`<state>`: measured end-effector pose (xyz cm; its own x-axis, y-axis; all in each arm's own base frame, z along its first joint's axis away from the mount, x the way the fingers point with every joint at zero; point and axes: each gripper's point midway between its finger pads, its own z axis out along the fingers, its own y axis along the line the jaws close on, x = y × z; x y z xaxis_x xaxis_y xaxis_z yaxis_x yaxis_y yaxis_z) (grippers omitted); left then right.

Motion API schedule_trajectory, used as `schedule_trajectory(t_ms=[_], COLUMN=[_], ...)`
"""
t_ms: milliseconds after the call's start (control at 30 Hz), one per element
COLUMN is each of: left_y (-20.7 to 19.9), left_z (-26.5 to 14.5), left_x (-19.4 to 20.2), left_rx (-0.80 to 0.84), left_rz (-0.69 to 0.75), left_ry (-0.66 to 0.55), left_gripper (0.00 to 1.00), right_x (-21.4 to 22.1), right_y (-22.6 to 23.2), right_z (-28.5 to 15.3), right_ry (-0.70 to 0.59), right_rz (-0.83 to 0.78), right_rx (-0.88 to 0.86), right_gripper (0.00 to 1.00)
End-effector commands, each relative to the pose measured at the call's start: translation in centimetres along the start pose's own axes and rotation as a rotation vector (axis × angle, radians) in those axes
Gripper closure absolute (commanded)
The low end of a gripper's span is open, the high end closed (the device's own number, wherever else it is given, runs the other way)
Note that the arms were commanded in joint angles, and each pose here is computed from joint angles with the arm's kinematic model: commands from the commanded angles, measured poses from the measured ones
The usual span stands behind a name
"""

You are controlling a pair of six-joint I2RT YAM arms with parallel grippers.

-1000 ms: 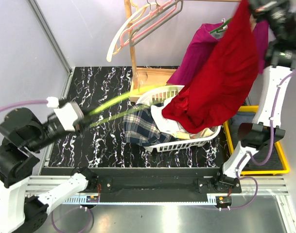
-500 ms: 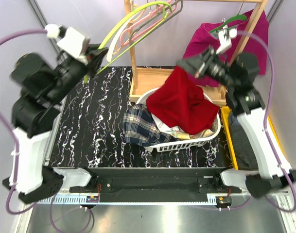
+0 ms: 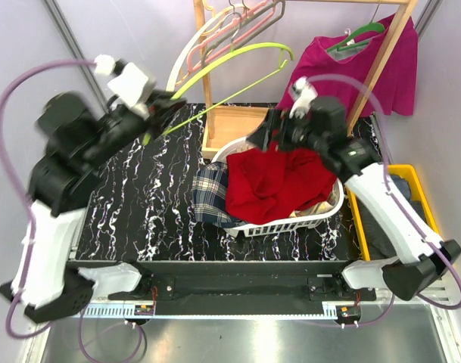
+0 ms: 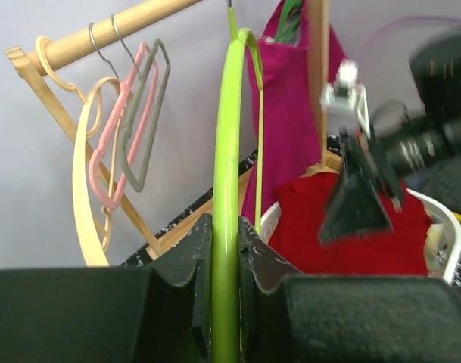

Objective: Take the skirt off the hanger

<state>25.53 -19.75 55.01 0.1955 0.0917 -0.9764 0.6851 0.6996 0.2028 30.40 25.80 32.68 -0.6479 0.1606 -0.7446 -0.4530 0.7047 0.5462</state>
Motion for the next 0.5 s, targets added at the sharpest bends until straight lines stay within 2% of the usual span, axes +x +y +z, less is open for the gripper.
schedule_trajectory(t_ms=[0, 133, 200, 267, 367, 467], left_y=[-2.5, -4.2, -4.9, -6.0, -7.3, -7.6], left_z=[-7.1, -9.2, -10.1, -10.6, -11.1, -11.3], left_x=[-5.7, -5.0, -4.4, -3.9, -2.6, -1.5], left_rx=[0.072, 0.136, 0.169, 0.224, 0.293, 0.315], left_rz=[0.120, 0.137, 0.144, 0.152, 0.145, 0.130], left_ry=[-0.219, -0.210, -0.192, -0.180, -0.138, -0.090], left_gripper=[1.00, 1.00, 1.00, 1.00, 1.00, 1.00], right_x=[-12.7, -14.4, -14.1, -13.9, -13.0, -12.0], right_y=[7.3, 13.1, 15.0, 16.1, 17.1, 18.1], right_z=[-9.3, -14.3, -17.8, -21.9, -25.7, -28.6], right_ry=[-0.420, -0.494, -0.550, -0.654, -0.726, -0.765], right_rz=[-0.218, -0.369, -0.524, -0.686, -0.820, -0.851], right_rx=[-0.066, -0.271, -0.333, -0.337, -0.354, -0.394], right_gripper=[0.00, 0.00, 0.00, 0.00, 0.00, 0.00])
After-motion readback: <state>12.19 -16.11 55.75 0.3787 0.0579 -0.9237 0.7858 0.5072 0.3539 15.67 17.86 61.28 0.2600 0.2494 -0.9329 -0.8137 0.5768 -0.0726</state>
